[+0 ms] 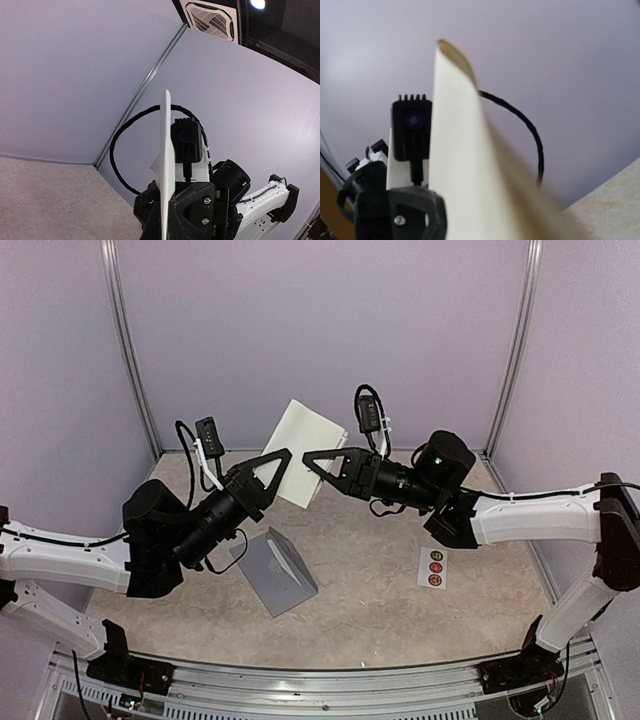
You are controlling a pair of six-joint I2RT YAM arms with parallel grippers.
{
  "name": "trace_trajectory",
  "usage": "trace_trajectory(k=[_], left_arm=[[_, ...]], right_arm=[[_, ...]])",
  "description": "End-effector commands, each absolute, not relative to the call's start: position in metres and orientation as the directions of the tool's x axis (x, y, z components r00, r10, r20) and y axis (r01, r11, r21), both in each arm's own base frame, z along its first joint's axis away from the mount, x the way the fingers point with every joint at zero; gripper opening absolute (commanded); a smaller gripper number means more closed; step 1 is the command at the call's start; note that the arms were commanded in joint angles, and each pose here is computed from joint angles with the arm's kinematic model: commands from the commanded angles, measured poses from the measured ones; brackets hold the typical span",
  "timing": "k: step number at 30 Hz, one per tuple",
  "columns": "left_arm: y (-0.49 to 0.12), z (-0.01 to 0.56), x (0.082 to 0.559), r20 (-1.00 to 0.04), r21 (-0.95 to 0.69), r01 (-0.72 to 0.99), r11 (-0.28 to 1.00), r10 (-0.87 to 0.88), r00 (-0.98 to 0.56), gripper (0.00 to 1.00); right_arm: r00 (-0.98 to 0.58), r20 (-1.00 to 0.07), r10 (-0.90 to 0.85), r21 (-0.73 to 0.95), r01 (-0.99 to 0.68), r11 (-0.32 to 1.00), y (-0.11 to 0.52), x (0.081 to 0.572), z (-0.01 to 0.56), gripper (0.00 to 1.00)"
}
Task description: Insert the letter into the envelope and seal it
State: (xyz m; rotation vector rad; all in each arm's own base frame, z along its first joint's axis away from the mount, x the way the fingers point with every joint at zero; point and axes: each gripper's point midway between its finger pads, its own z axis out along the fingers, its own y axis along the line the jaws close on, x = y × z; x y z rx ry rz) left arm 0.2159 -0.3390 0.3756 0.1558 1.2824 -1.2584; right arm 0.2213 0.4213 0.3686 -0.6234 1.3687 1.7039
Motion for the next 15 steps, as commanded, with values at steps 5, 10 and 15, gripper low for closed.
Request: trace_trajectory(k=[5, 10, 15], left_arm=[[-0.346, 0.327, 0.230, -0.808, -0.568, 0.659, 0.493, -0.488, -0.331, 0.51], [-0.316, 0.253, 0.251, -0.763, -0.636, 0.473, 0.610, -0.404, -0.505, 0.70], [-0.271, 0.174, 0.262, -0.648, -0.671, 0.243, 0.700, -0.394, -0.652, 0.76]], right_arm=[[-0.490, -0.829, 0.268, 0.534, -0.837, 0.121, 0.422, 0.246, 0.354, 0.00], [-0.490, -0.867, 0.091, 0.484, -0.785, 0.386, 0.411, 0.277, 0.301, 0.00], [-0.530, -0.835, -0.148, 0.398, -0.767, 0.503, 0.414, 0.286, 0.252, 0.00]])
